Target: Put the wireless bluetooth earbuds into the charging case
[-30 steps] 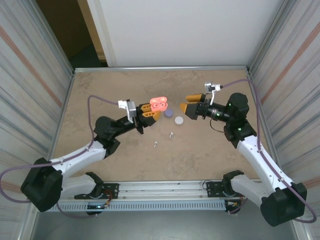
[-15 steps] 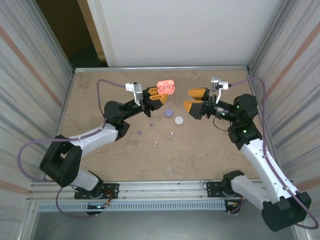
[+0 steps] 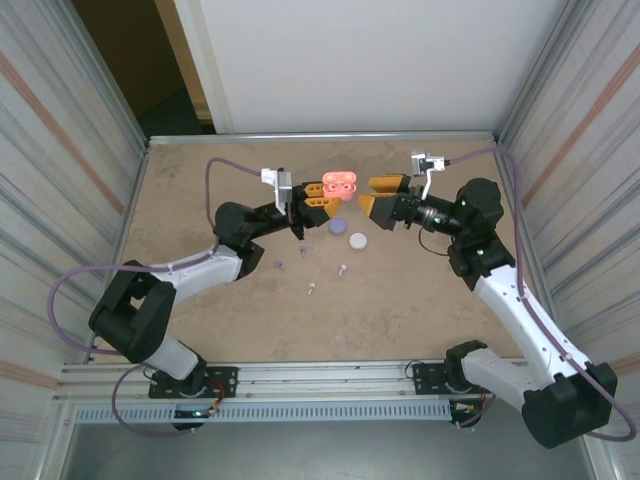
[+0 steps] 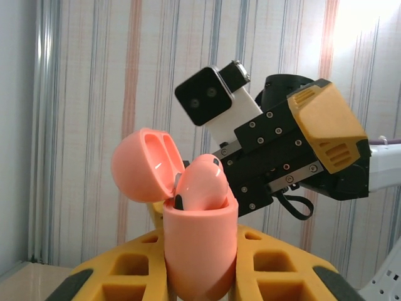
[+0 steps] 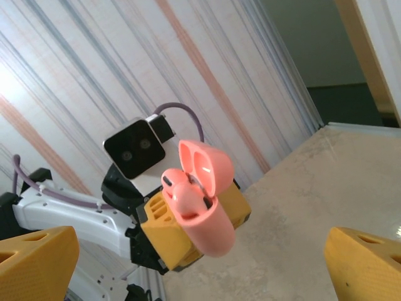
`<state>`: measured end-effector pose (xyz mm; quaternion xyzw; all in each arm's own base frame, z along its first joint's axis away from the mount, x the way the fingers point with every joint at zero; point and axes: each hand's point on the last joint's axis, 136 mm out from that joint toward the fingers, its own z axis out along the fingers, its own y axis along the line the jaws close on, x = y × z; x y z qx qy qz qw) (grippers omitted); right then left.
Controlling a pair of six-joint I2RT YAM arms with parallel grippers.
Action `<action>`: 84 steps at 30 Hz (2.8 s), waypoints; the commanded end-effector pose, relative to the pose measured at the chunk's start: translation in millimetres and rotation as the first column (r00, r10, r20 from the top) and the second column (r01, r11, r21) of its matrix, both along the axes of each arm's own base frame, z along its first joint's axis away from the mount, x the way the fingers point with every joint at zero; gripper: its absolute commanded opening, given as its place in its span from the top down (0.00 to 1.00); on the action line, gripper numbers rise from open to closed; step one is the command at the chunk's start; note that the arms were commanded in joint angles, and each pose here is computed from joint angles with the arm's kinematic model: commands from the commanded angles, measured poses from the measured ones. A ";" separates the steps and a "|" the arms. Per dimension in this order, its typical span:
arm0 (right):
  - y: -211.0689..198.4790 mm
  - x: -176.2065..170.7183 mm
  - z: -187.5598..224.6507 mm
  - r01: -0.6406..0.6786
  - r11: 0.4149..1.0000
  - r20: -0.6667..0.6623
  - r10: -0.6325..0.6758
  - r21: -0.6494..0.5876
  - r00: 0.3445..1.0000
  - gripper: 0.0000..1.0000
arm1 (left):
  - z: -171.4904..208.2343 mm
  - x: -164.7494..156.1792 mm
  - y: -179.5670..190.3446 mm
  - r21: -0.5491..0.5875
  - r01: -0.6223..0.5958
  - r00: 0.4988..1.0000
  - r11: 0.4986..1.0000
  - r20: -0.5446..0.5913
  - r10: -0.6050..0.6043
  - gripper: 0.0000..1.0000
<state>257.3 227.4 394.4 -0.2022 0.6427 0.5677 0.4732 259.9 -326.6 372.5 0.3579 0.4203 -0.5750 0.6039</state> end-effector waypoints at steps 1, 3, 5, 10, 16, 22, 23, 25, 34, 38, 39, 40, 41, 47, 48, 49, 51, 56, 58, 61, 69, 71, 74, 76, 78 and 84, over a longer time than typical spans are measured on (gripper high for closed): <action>8.4 -4.2 18.0 -0.035 0.999 0.040 0.035 0.010 0.999 0.01 | 5.5 -6.1 1.2 -0.012 0.038 0.999 0.999 0.032 -0.037 1.00; 13.1 -3.0 17.6 -0.040 0.999 0.042 0.040 -0.001 0.998 0.01 | 4.6 -5.6 1.0 -0.011 0.037 0.999 0.999 0.029 -0.036 1.00; 17.0 -2.1 18.0 -0.047 0.999 0.047 0.047 -0.010 0.998 0.01 | 3.5 -5.0 0.7 -0.010 0.037 0.999 0.999 0.026 -0.037 1.00; 24.6 -4.1 23.3 -0.076 0.997 0.066 0.077 -0.016 0.995 0.01 | 1.9 -4.6 -0.2 -0.007 0.037 0.999 0.999 0.023 -0.037 1.00; 29.2 -10.0 26.2 -0.090 0.996 0.094 0.092 -0.029 0.991 0.01 | 0.6 -2.1 -1.2 -0.007 0.037 0.999 0.999 0.014 -0.037 1.00; 31.7 -14.9 30.4 -0.108 0.994 0.111 0.111 -0.032 0.988 0.01 | -0.9 -1.3 -2.1 -0.004 0.038 0.999 0.999 0.011 -0.038 1.00; 32.4 -15.6 30.1 -0.110 0.993 0.113 0.114 -0.034 0.987 0.01 | -0.8 -0.9 -2.4 -0.005 0.038 0.999 0.999 0.010 -0.038 1.00; 33.6 -17.2 30.6 -0.116 0.993 0.120 0.119 -0.037 0.986 0.01 | -0.8 -1.0 -2.4 -0.005 0.038 0.999 0.999 0.011 -0.038 1.00; 36.2 -23.1 34.1 -0.132 0.990 0.144 0.137 -0.044 0.980 0.00 | -2.0 -0.6 -2.4 -0.004 0.037 0.999 0.999 0.008 -0.037 1.00; 37.0 -25.3 35.7 -0.138 0.989 0.156 0.144 -0.047 0.977 0.00 | -1.4 -0.8 -2.3 -0.004 0.037 0.999 0.999 0.009 -0.037 1.00; 37.1 -25.6 35.6 -0.139 0.989 0.157 0.145 -0.048 0.977 0.00 | -1.6 -0.4 -2.0 -0.004 0.036 0.999 0.999 0.009 -0.036 1.00; 37.5 -27.2 37.0 -0.142 0.989 0.166 0.149 -0.049 0.975 0.00 | -1.5 -0.6 -2.4 -0.004 0.037 0.999 0.999 0.009 -0.037 1.00; 37.7 -27.5 36.7 -0.144 0.988 0.168 0.150 -0.051 0.974 0.00 | -2.0 -0.5 -2.5 -0.004 0.036 0.999 0.999 0.008 -0.036 1.00; 38.6 -34.0 39.9 -0.153 0.987 0.208 0.161 -0.056 0.965 0.00 | -1.7 0.5 -2.1 -0.006 0.032 0.999 0.999 0.006 -0.032 1.00; 39.1 -35.6 40.4 -0.156 0.986 0.215 0.165 -0.057 0.963 0.00 | -2.5 0.3 -2.5 -0.005 0.034 0.999 0.999 0.004 -0.034 1.00; 39.1 -36.5 40.7 -0.155 0.986 0.223 0.164 -0.059 0.961 0.00 | -1.8 0.6 -2.1 -0.006 0.032 0.999 0.999 0.005 -0.032 1.00; 39.6 -38.8 41.0 -0.157 0.986 0.236 0.168 -0.063 0.957 0.00 | -1.6 -0.2 -2.2 -0.006 0.034 0.999 0.999 0.006 -0.033 1.00; 40.4 -43.0 41.4 -0.168 0.983 0.253 0.180 -0.069 0.951 0.00 | -1.4 0.6 -2.0 -0.006 0.033 0.999 0.999 0.004 -0.033 1.00; 40.5 -44.7 41.8 -0.167 0.983 0.258 0.180 -0.069 0.949 0.00 | -1.7 0.8 -2.4 -0.006 0.034 0.999 0.999 0.003 -0.034 1.00; 40.4 -44.9 40.7 -0.168 0.983 0.257 0.181 -0.071 0.949 0.00 | -1.0 0.7 -2.5 -0.007 0.034 0.999 0.999 0.005 -0.034 1.00; 38.9 -45.2 39.2 -0.157 0.985 0.259 0.172 -0.077 0.950 0.01 | -0.7 1.9 -2.1 -0.008 0.031 1.000 0.999 0.005 -0.031 1.00; 38.6 -45.0 39.0 -0.154 0.985 0.259 0.169 -0.078 0.951 0.01 | -0.7 2.0 -2.1 -0.008 0.032 0.999 0.999 0.003 -0.032 1.00; 38.2 -43.5 38.9 -0.142 0.987 0.257 0.158 -0.079 0.953 0.01 | 0.5 3.0 -1.5 -0.011 0.029 1.000 1.000 0.000 -0.029 1.00; 36.6 -39.7 37.9 -0.115 0.990 0.252 0.132 -0.080 0.959 0.01 | 1.6 3.9 -0.2 -0.014 0.028 1.000 1.000 -0.003 -0.028 1.00; 32.6 -33.7 37.0 -0.072 0.994 0.245 0.089 -0.078 0.965 0.01 | 1.8 5.1 2.5 -0.014 0.026 1.000 1.000 -0.011 -0.027 1.00; 15.0 -10.3 27.2 0.048 0.997 0.178 -0.036 -0.064 0.983 0.01 | -2.9 15.8 14.8 -0.008 -0.013 0.999 1.000 -0.051 0.013 1.00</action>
